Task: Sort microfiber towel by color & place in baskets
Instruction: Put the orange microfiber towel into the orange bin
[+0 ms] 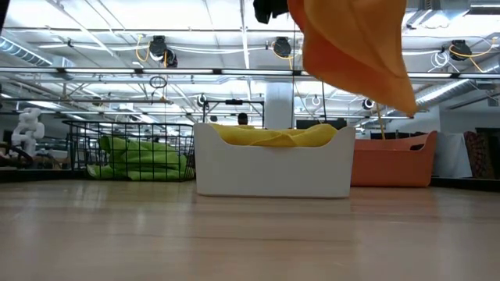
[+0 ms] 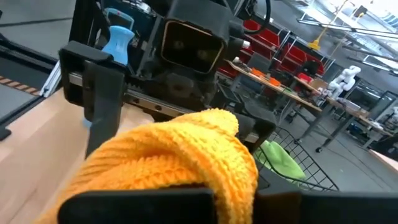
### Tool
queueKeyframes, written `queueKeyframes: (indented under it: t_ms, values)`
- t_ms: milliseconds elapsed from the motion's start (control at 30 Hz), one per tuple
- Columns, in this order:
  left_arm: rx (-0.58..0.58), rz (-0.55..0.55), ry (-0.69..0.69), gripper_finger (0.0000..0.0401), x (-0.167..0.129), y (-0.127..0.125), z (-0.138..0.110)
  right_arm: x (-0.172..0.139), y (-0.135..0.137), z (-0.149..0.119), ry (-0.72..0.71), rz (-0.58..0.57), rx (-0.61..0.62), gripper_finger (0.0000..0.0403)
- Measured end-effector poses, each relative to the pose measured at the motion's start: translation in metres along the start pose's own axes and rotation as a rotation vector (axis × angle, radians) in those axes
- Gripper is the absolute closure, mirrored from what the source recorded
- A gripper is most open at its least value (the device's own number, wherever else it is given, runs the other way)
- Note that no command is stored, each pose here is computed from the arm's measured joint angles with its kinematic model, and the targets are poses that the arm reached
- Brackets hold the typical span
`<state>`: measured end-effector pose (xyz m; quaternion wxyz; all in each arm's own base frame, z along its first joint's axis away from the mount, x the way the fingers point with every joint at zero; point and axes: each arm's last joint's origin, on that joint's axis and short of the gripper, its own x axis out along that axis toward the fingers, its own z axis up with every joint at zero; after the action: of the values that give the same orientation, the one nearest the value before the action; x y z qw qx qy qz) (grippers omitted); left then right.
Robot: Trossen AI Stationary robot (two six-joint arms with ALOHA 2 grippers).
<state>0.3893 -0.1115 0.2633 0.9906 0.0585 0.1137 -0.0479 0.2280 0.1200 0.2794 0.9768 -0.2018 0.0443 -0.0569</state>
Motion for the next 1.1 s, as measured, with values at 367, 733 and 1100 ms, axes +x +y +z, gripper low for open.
queueKeyframes:
  t_ms: [367, 733, 1100]
  values:
    - [0.073, -0.012, -0.013, 0.0364, 0.006, 0.01, -0.003, 0.0, -0.004, 0.004, -0.026, -0.043, 0.113, 0.036]
    - [0.069, 0.067, 0.044, 0.0391, -0.029, 0.053, 0.024, -0.01, -0.006, 0.01, 0.1, -0.246, 0.298, 0.0224]
    - [0.072, 0.107, 0.062, 0.0392, -0.049, 0.069, 0.035, -0.015, 0.002, -0.015, 0.284, -0.122, 0.514, 0.0143]
